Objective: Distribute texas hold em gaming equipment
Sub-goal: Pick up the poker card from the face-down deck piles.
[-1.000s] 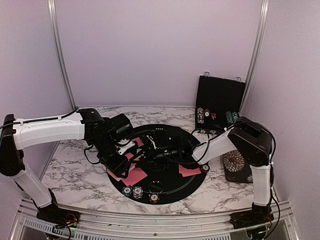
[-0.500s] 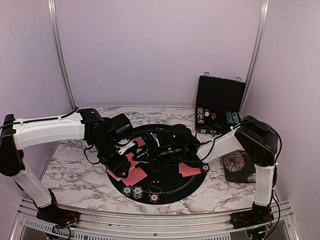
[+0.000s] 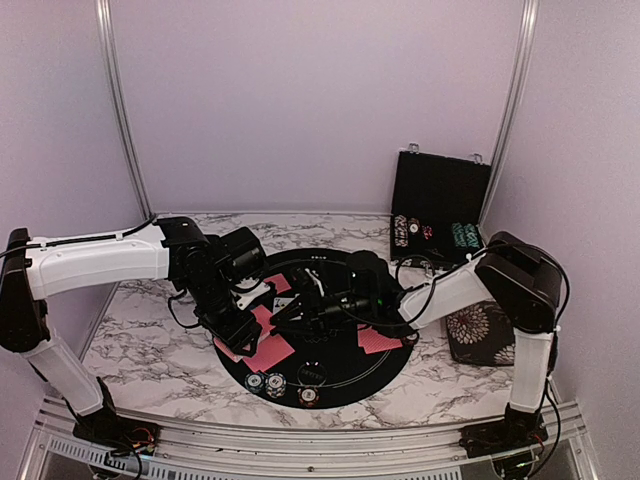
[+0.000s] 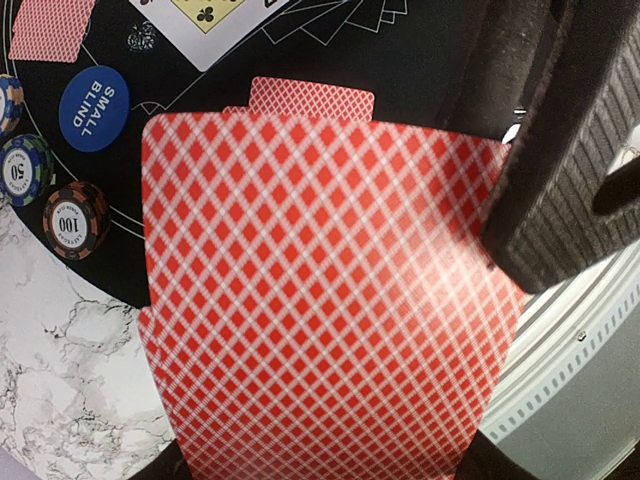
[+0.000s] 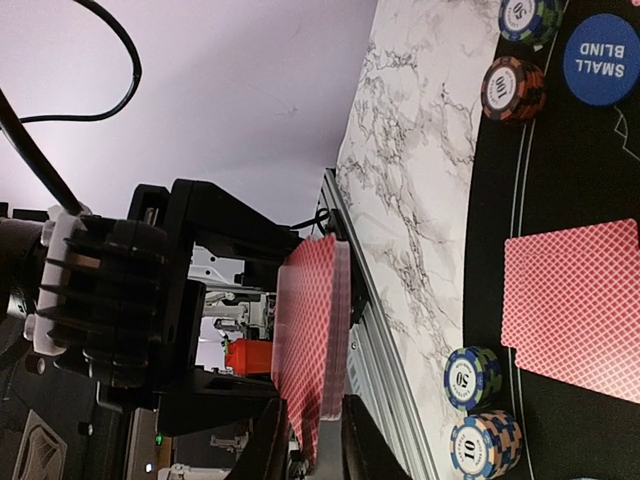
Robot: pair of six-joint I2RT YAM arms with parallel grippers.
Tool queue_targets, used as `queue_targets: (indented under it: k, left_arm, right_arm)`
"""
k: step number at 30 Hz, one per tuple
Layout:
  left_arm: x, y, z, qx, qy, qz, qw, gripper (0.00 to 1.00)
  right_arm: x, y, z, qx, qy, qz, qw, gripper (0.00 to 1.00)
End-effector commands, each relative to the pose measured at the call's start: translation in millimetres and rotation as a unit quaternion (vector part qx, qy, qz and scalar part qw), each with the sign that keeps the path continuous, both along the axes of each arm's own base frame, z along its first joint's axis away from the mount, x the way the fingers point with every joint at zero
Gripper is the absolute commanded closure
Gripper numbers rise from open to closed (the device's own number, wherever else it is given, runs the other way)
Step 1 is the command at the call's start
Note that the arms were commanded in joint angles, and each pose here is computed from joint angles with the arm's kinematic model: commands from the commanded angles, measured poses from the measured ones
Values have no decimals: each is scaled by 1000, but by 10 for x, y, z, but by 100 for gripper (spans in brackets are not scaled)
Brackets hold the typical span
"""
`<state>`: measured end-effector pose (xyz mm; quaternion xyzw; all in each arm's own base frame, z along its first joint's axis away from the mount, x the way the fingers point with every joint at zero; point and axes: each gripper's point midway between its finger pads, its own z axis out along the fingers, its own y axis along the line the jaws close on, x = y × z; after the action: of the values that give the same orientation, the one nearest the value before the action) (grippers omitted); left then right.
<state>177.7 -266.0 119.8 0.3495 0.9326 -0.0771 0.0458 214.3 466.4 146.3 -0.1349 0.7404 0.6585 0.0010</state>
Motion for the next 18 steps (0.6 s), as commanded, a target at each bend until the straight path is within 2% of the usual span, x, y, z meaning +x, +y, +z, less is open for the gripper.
queue_targets:
  k: [1,12,18]
  left_arm:
    - [8,-34,71,-7,-4,-4,1000,49]
    - [0,-29,64,-7,-3,-2,1000,49]
    - [-8,-15,60,-6,-3,0,1000,49]
  right_arm:
    - [10,-20,253,31,-13,-3,999,84]
    - [-1,-53,298,41,-7,-4,999,100]
    - [44,-136,344,51,1,-12,999,100]
